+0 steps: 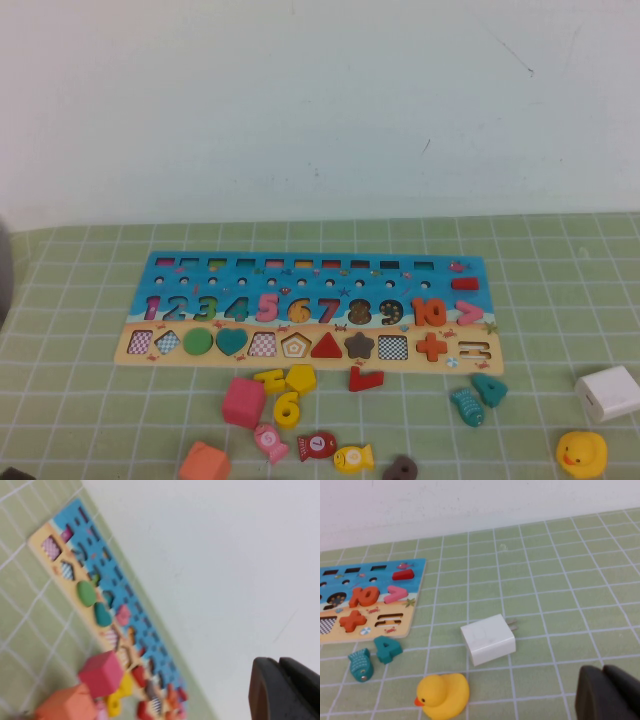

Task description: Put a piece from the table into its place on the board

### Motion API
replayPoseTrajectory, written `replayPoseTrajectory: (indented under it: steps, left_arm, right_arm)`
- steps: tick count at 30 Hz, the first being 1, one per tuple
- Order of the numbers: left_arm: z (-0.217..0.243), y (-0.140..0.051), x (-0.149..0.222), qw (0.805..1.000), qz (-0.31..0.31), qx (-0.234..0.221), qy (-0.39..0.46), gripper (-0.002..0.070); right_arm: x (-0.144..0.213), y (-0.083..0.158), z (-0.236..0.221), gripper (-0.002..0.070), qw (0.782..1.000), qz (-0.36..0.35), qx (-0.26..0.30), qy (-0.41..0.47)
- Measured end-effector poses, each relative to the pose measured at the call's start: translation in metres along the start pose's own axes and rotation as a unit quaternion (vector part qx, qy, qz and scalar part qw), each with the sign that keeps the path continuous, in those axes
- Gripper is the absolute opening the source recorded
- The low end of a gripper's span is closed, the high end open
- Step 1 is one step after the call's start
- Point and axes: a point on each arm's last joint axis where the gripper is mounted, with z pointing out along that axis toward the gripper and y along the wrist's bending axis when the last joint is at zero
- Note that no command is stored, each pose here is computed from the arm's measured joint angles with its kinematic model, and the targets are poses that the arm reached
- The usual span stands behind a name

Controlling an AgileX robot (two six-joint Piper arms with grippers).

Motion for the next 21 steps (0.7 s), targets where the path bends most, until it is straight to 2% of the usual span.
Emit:
replayPoseTrajectory:
  steps: [5, 7, 10, 13, 15, 21]
  left_arm:
    - [0.000, -0.003, -0.002, 0.998, -0.056, 0.019, -0.009, -0.0001]
    - [0.000, -0.004, -0.002, 0.999, -0.040, 0.022, -0.008, -0.0001]
    - [-0.003, -0.013, -0.001, 0.998, 0.057, 0.031, 0.007, -0.0001]
    - [-0.013, -0.046, -0.005, 0.981, 0.180, 0.072, 0.022, -0.0001]
    - [-0.019, -0.066, -0.007, 0.965, 0.246, 0.082, 0.040, -0.0001]
    - [-0.012, -0.116, -0.018, 0.916, 0.366, 0.042, 0.162, -0.0001]
  right_arm:
    - [0.000, 0.000, 0.000, -0.0001, 1.000, 0.000, 0.000, 0.000]
    - [0.000, 0.000, 0.000, -0.0001, 1.000, 0.000, 0.000, 0.000]
    - [0.000, 0.000, 0.000, -0.0001, 1.000, 0.000, 0.000, 0.000]
    - [0.000, 0.000, 0.000, -0.0001, 1.000, 0.000, 0.000, 0.000]
    - [0.000, 0.000, 0.000, -0.0001, 1.000, 0.000, 0.000, 0.000]
    - [0.000, 0.000, 0.000, -0.0001, 1.000, 0.000, 0.000, 0.000]
